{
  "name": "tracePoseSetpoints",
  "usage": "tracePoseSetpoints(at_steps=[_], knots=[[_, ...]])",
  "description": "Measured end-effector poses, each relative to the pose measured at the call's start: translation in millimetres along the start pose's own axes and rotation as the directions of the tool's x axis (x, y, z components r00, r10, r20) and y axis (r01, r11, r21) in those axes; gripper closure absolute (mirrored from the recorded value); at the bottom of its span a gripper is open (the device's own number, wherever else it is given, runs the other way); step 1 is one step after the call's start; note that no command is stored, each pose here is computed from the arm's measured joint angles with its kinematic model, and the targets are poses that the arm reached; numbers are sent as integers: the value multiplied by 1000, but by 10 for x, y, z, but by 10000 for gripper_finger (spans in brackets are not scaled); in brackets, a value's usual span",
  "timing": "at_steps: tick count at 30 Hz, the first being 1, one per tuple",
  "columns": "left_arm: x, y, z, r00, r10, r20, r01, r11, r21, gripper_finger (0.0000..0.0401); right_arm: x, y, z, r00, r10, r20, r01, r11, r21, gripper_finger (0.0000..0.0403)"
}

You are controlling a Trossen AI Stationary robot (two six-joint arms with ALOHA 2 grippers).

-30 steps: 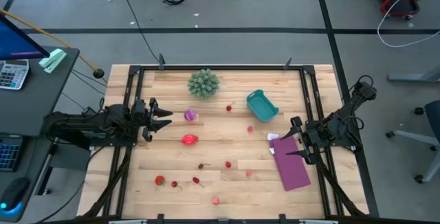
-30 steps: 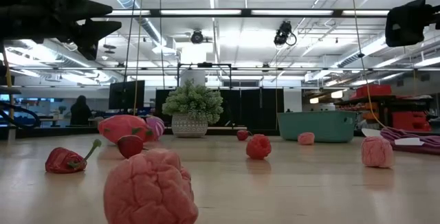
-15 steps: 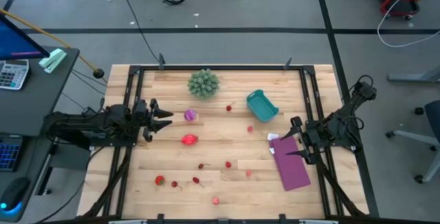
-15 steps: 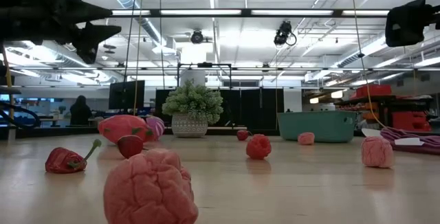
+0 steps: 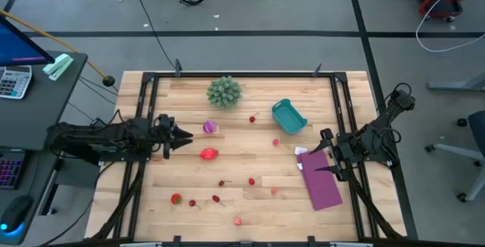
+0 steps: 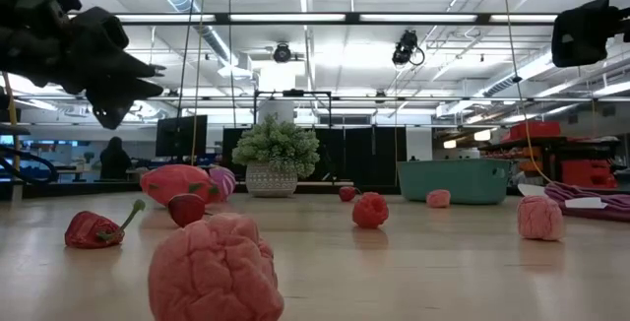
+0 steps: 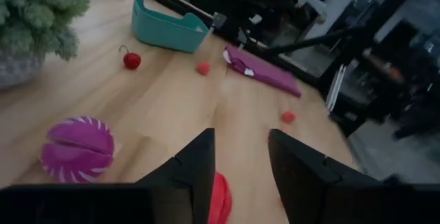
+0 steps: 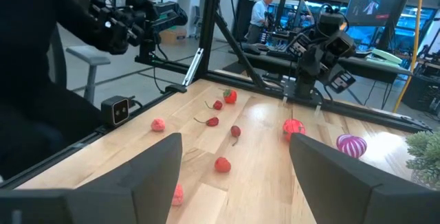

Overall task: Pick and placing Produce into tupperware
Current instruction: Put the red dragonfruit into the blue bin

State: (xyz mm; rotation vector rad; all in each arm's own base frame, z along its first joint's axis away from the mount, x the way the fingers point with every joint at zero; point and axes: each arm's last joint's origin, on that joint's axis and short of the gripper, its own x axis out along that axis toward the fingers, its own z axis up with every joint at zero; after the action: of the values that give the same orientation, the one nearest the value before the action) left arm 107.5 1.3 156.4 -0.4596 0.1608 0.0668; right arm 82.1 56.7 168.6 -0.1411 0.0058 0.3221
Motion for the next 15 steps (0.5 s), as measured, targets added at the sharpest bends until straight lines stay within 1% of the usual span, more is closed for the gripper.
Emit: tracePoseSetpoints(at_steps=[8,11,15], knots=[[0,0,-1,1000,-2,-2,2,991,136,261,0,0,0,1000,0,0,0,1000,0,123],[0,1,-1,1000,2,-1,-1,983,186,250,0,0,0,1000,0,0,0,1000,-2,123],[0,1,-1,1000,2,-1,-2,976,218,227,0,0,0,1000,0,0,0,1000,-5,123]])
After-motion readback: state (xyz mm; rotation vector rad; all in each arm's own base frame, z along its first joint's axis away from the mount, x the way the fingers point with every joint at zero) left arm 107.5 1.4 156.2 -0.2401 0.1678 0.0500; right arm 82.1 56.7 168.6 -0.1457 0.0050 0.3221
